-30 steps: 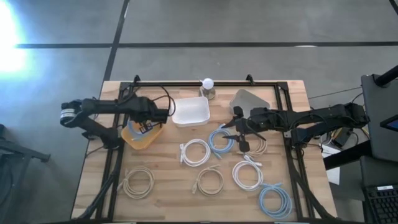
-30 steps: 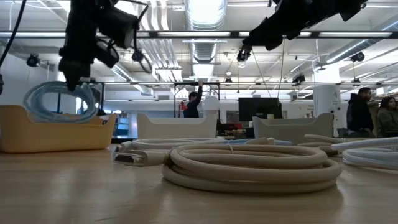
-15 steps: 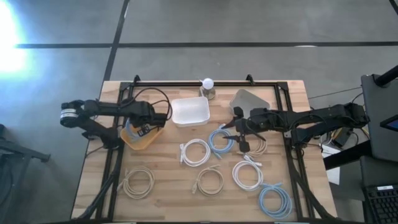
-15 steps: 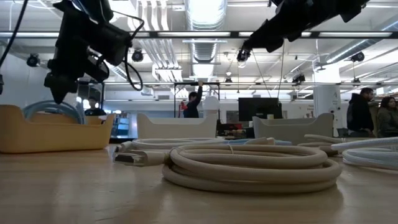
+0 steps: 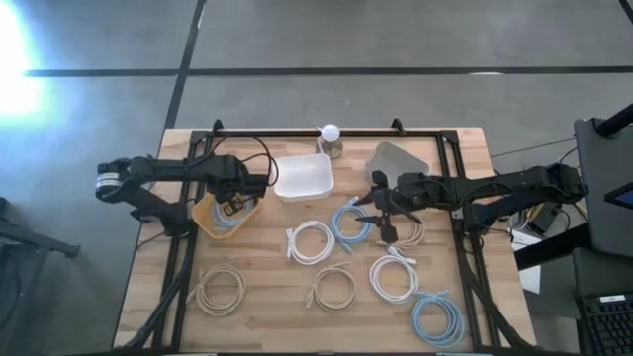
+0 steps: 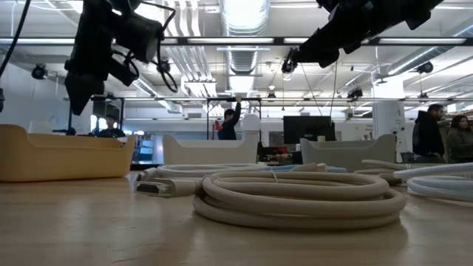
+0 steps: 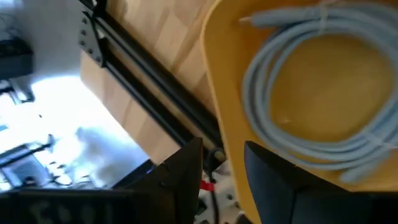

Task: Sort HDMI cables
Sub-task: Put the top white hdmi cable into the white bin

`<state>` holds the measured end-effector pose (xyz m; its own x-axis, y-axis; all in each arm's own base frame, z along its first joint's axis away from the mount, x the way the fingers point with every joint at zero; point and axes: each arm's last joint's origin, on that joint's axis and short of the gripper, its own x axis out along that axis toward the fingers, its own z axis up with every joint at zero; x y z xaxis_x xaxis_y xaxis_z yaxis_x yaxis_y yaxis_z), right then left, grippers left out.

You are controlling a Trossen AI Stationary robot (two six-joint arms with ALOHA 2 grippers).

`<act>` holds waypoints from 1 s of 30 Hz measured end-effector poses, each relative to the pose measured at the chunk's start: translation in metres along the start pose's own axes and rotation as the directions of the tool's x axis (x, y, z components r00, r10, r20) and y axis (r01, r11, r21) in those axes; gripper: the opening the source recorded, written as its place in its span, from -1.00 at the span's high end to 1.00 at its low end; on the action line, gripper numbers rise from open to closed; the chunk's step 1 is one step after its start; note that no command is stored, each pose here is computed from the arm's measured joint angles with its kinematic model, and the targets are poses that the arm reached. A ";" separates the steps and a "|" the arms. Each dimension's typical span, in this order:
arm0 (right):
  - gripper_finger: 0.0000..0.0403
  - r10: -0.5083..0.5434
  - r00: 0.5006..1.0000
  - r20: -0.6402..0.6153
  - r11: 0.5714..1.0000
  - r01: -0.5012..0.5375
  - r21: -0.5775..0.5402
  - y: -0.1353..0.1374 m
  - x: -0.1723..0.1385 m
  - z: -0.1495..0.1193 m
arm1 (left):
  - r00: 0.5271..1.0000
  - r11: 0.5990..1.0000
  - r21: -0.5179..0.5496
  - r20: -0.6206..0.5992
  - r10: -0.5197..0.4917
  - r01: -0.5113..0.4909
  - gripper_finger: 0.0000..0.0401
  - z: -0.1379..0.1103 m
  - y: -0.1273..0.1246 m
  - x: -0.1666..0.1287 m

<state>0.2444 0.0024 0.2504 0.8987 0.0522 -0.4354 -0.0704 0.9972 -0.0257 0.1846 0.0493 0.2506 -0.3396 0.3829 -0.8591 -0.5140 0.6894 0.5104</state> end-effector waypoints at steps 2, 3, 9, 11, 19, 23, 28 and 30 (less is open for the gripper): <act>0.06 -0.001 1.000 0.020 1.000 0.001 0.018 0.000 0.004 0.001 | 1.000 0.999 -0.022 0.012 -0.024 0.024 0.28 0.002 0.001 -0.005; 0.06 -0.001 1.000 0.031 0.999 0.000 0.033 0.000 0.007 0.002 | 0.999 0.999 -0.033 0.022 -0.034 0.035 0.28 0.003 0.002 -0.009; 0.06 0.003 1.000 -0.007 0.995 -0.002 0.098 -0.001 0.046 -0.013 | 0.987 0.993 -0.075 0.136 -0.081 0.092 0.28 0.010 0.006 -0.033; 0.06 0.005 0.999 -0.051 0.992 0.001 0.125 -0.002 0.060 -0.019 | 0.977 0.989 -0.085 0.186 -0.105 0.122 0.28 0.013 0.006 -0.040; 0.06 -0.016 0.986 -0.169 0.977 0.051 0.205 -0.005 0.114 -0.030 | 0.925 0.972 -0.100 0.342 -0.169 0.214 0.28 0.021 0.000 -0.058; 0.06 -0.015 0.980 -0.197 0.978 0.056 0.203 -0.006 0.139 -0.031 | 0.922 0.974 -0.096 0.353 -0.157 0.203 0.28 0.021 -0.002 -0.058; 0.08 -0.037 0.968 -0.247 0.978 0.086 0.190 -0.008 0.168 -0.034 | 0.920 0.976 -0.086 0.358 -0.159 0.202 0.28 0.020 -0.004 -0.060; 0.10 -0.040 0.961 -0.272 0.981 0.090 0.175 -0.009 0.178 -0.035 | 0.919 0.976 -0.080 0.361 -0.161 0.202 0.28 0.019 -0.005 -0.060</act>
<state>0.3900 0.0005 0.1420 0.7491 -0.0038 -0.6624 0.0872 0.9918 0.0929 0.2225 0.0346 0.2992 0.0552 0.4628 -0.8847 -0.6332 0.7014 0.3274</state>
